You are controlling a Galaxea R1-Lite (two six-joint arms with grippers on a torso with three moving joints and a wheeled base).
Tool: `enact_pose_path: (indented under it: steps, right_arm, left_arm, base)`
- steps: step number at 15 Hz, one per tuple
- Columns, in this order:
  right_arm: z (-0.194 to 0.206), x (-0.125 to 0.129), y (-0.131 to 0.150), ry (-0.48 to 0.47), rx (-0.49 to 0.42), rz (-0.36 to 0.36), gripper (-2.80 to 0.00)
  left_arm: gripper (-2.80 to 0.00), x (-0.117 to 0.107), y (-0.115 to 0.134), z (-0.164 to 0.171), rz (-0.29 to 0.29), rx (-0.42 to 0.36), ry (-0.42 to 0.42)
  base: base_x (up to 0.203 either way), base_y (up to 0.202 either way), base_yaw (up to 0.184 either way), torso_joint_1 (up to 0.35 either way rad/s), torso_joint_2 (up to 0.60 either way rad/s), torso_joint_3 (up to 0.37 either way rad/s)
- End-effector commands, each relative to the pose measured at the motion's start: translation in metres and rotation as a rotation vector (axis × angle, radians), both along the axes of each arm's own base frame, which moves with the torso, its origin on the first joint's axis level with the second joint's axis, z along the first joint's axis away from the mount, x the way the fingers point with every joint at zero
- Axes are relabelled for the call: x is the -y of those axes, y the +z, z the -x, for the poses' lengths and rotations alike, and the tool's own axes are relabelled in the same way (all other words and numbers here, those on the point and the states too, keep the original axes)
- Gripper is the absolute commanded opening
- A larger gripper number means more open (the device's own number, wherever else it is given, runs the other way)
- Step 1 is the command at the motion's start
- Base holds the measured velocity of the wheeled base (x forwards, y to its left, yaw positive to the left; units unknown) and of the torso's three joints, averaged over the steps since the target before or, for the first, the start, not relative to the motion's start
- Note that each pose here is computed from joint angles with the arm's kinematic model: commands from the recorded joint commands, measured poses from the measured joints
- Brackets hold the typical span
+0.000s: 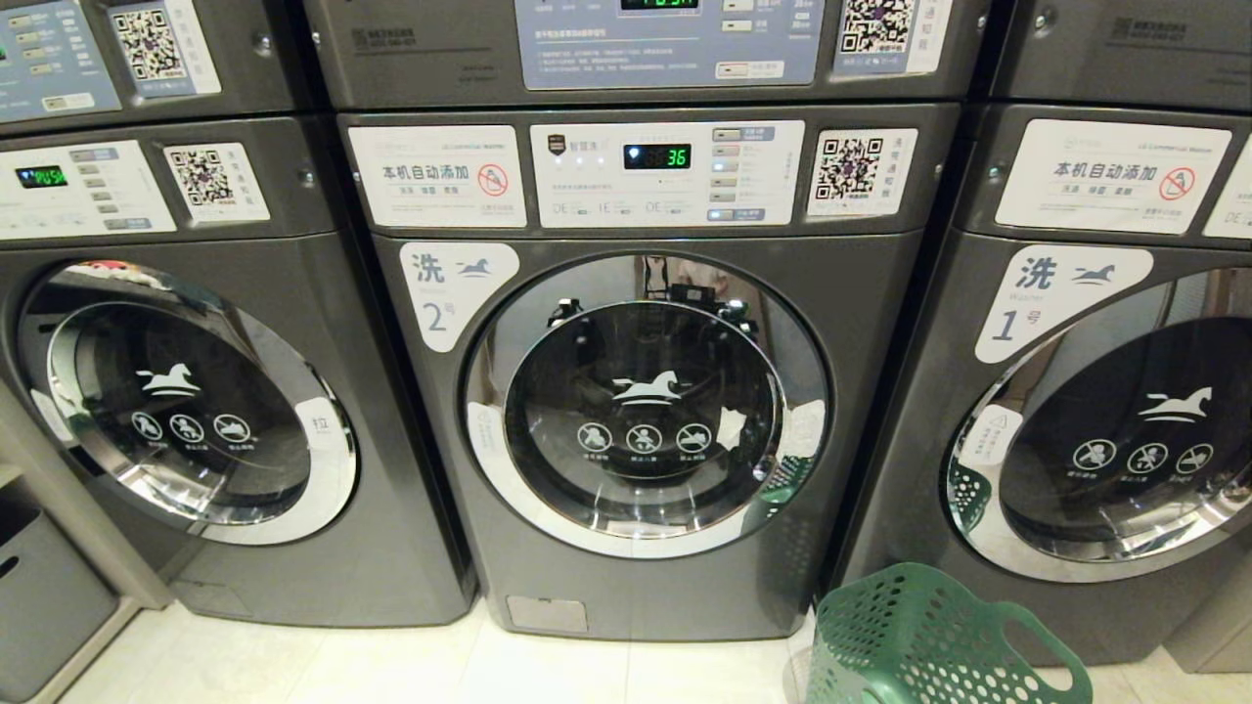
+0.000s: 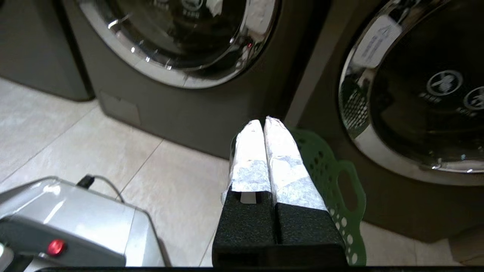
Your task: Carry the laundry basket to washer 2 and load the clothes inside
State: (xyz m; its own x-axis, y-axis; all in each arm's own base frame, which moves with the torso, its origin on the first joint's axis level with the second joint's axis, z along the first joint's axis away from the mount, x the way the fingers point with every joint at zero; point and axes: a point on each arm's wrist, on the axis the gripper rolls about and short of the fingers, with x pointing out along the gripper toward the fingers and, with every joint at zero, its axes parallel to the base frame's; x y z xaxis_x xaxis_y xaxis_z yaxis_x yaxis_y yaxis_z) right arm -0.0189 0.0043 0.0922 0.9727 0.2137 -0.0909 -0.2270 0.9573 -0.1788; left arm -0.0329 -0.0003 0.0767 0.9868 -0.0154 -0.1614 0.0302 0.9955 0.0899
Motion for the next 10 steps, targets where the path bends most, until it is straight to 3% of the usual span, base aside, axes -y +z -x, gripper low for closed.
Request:
enact_pose_path:
  steps: [1,3,6,10]
  right_arm:
    - [0.010,0.000,-0.004,-0.032,0.111,-0.006,-2.80]
    - [0.006,0.004,-0.012,-0.210,0.094,-0.035,-2.80]
    - [0.004,0.003,-0.016,-0.178,0.080,-0.086,-2.80]
    - [0.004,0.004,-0.017,-0.219,0.074,-0.106,-2.80]
  left_arm:
    - [-2.80,0.000,0.000,0.000,0.000,-0.002,0.000]
    - [-2.80,0.000,0.000,0.000,0.000,-0.001,0.000]
    - [-2.80,0.000,0.000,0.000,0.000,0.000,0.000]
    - [-2.80,0.000,0.000,0.000,0.000,-0.001,0.000]
  base:
    - [0.000,0.000,0.000,0.000,0.00,0.000]
    - [0.000,0.000,0.000,0.000,0.00,0.000]
    - [0.000,0.000,0.000,0.000,0.00,0.000]
    - [0.000,0.000,0.000,0.000,0.00,0.000]
